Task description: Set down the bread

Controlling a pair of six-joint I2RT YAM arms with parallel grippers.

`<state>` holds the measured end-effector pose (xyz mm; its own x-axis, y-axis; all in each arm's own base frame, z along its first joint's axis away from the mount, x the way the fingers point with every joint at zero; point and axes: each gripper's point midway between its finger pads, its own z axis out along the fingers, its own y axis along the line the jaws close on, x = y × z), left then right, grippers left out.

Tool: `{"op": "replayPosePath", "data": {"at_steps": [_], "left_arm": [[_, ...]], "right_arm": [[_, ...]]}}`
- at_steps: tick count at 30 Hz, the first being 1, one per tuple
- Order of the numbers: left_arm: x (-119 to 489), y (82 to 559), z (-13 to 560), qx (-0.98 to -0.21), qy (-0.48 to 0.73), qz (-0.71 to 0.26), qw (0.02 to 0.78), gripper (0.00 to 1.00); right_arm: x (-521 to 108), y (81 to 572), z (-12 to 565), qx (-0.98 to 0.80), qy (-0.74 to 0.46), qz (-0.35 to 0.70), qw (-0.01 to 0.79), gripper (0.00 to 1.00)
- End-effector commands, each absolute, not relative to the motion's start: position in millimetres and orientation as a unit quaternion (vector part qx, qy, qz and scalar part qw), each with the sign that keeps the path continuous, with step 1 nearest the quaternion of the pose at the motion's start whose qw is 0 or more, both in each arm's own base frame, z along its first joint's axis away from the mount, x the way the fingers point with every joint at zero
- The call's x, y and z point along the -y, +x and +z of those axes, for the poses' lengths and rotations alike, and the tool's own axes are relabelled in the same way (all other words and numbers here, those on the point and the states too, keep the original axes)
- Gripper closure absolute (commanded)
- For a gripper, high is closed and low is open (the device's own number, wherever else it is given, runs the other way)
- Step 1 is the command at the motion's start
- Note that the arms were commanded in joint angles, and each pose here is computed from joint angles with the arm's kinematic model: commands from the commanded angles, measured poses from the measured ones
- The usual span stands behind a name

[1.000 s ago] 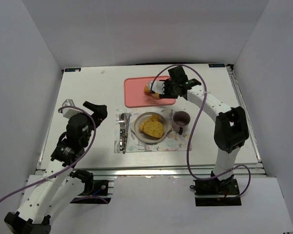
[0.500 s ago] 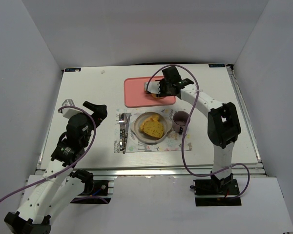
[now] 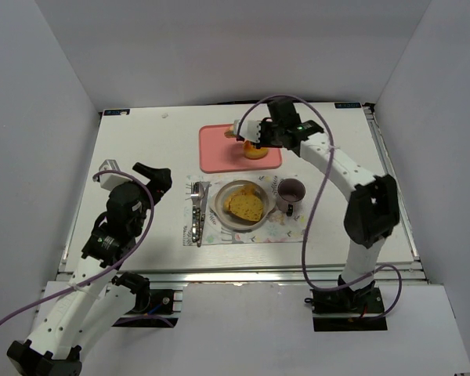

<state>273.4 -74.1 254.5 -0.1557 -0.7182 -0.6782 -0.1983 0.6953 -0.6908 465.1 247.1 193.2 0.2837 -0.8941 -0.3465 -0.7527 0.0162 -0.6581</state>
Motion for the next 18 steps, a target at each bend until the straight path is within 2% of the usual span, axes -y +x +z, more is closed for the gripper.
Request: {"op": "replayPosePath", "data": {"at_steps": [1,5,7,8,11,18], "left_arm": [[71,272,262,-0.717,-0.317,-0.229,0.577,0.02],[71,272,263,-0.717,-0.315,-0.229,0.578,0.02],[72,272,263,-0.718,-0.314,-0.23,0.578,0.02],[72,272,262,-0.718,-0.313,-0.231,0.577,0.02],[75,273,260,-0.721,-0.311,-0.235,0.574,0.02],[77,272,259,-0.725,-0.307,-0.237,0.569,0.02]], "right_arm": [[-253,413,280,-0.583,-0.661,-0.016,0.473,0.85],[-239,328,245,-0.637,-0.652,0.11,0.396,0.84],[-230,293,245,-0.652,-0.634,0.147,0.388,0.84],[-223,279,220,-0.669,-0.629,0.156,0.363,0.83],[-210,260,211,-0.677,-0.617,0.151,0.373,0.8],[-209,256,195,-0.689,-0.603,0.157,0.369,0.77]]}}
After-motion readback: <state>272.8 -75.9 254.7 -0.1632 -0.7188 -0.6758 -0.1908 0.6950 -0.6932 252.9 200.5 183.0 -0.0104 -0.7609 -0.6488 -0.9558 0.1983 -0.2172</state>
